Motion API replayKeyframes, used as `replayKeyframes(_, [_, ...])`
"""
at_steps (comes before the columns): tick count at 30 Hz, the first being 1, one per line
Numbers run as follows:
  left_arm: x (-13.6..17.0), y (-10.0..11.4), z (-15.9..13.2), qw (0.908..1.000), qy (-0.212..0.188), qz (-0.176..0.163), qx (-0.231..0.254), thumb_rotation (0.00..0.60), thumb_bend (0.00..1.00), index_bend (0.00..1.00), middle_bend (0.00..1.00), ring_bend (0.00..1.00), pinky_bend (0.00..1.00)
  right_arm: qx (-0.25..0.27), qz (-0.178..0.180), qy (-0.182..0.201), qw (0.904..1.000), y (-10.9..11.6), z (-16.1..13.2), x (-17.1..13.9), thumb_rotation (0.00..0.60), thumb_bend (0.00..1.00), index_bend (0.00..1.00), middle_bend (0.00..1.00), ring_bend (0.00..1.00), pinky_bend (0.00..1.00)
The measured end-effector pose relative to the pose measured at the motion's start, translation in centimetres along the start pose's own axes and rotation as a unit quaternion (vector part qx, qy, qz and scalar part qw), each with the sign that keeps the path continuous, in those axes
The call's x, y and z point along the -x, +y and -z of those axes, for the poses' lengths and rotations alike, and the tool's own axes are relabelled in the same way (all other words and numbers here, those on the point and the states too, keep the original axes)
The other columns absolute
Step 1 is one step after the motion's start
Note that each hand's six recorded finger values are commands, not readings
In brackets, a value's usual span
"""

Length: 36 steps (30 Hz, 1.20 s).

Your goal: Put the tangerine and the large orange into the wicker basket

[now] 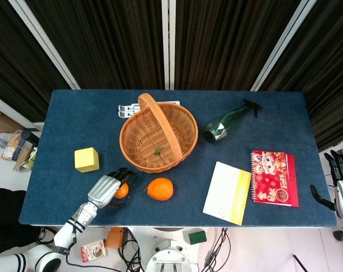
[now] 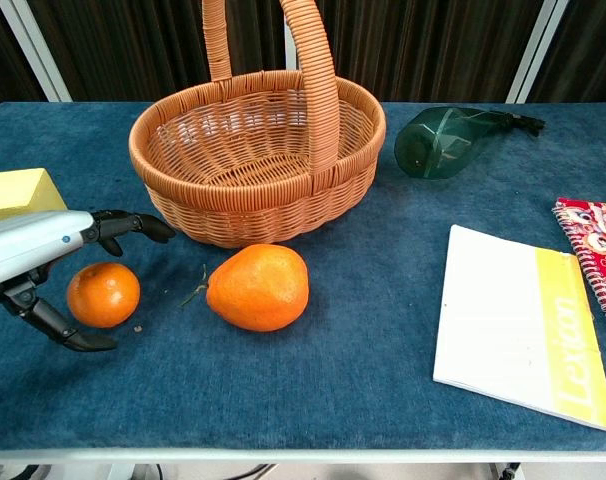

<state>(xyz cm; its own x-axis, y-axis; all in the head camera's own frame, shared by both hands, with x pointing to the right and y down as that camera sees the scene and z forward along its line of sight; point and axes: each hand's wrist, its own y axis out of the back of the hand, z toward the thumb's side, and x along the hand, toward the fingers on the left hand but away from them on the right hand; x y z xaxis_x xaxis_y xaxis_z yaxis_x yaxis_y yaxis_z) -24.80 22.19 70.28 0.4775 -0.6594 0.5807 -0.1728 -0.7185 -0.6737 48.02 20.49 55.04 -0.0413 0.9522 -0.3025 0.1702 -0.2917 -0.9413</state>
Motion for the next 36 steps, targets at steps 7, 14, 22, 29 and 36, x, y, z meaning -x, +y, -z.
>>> replayKeyframes(7, [0.1, -0.1, 0.3, 1.0, 0.007, -0.002, -0.007, 0.6, 0.12, 0.2, 0.22, 0.12, 0.28, 0.0, -0.002, 0.0, 1.0, -0.1, 0.0, 0.0, 0.6, 0.33, 0.0, 0.0, 0.0, 0.0])
replayKeyframes(14, [0.1, -0.1, 0.6, 0.9997, 0.013, 0.004, -0.021, 0.6, 0.12, 0.28, 0.26, 0.16, 0.33, 0.001, -0.001, 0.0, 1.0, 0.0, 0.0, 0.0, 0.6, 0.33, 0.0, 0.0, 0.0, 0.0])
replayKeyframes(22, [0.1, 0.1, 0.9, 0.9993, 0.021, 0.001, -0.032, 0.6, 0.25, 0.32, 0.31, 0.27, 0.47, 0.001, -0.001, 0.0, 1.0, 0.0, 0.0, 0.0, 0.6, 0.33, 0.0, 0.0, 0.0, 0.0])
replayKeyframes(29, [0.2, 0.4, 1.1, 0.9989, 0.025, -0.007, -0.039, 0.6, 0.31, 0.41, 0.43, 0.44, 0.65, -0.001, -0.002, -0.001, 1.0, -0.1, 0.0, 0.0, 0.6, 0.33, 0.0, 0.0, 0.0, 0.0])
replayKeyframes(36, [0.6, 0.7, 0.9, 0.9989, 0.025, -0.008, -0.038, 0.6, 0.32, 0.44, 0.48, 0.49, 0.69, -0.001, -0.003, -0.001, 1.0, -0.1, 0.0, 0.0, 0.6, 0.33, 0.0, 0.0, 0.0, 0.0])
